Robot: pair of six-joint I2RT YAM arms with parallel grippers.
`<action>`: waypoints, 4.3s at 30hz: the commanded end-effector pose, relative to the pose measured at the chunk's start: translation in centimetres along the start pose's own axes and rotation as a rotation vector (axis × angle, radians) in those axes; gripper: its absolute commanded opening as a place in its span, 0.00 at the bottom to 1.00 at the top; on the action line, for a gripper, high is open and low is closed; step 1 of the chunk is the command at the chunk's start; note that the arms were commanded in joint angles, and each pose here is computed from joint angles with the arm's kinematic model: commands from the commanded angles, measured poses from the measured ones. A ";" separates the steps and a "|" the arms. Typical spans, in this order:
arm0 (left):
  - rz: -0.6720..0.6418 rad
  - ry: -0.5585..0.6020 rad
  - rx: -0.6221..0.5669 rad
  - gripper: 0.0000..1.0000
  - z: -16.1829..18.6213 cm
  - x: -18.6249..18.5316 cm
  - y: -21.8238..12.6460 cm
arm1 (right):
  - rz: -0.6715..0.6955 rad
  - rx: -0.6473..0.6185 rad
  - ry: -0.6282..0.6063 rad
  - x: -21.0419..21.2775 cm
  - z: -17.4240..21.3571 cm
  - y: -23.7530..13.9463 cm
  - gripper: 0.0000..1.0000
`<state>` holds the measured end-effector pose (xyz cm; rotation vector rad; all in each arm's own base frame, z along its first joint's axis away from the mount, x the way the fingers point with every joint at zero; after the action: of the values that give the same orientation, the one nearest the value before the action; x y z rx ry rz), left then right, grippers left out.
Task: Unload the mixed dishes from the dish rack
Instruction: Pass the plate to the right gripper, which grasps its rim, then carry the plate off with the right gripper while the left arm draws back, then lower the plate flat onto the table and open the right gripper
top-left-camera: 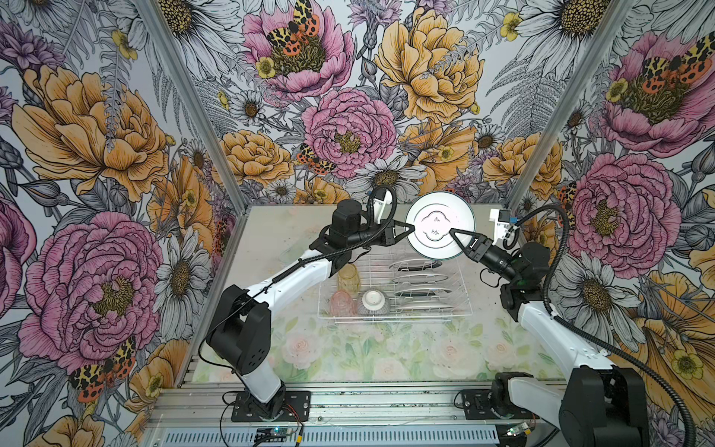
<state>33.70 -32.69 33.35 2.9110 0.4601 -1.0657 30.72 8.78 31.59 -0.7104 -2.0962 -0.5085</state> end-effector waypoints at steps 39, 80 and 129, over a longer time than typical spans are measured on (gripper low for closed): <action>-0.616 0.232 0.060 0.44 2.8 2.4 -13.0 | 0.849 -0.111 0.318 -21.0 -2.4 -13.4 0.00; -0.592 0.246 0.070 0.44 3.3 2.1 -12.6 | 0.971 -0.006 0.410 -26.8 0.4 -13.0 0.47; -0.702 0.676 0.434 0.44 5.5 1.4 -3.7 | 1.092 -0.047 0.056 -14.4 -2.9 -13.4 0.58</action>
<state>29.84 -28.97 28.86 3.4650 1.4145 -0.3368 31.12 -8.25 17.94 -1.6400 -1.2849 0.0170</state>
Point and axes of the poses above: each gripper's point midway between its finger pads, its own y axis out along the fingers, its own x axis along the line the jaws close on, z = x × y, the point moved 5 cm from there along -y, back along the fingers, and after that the axes turned 7 degrees about y, right-handed, at the moved point
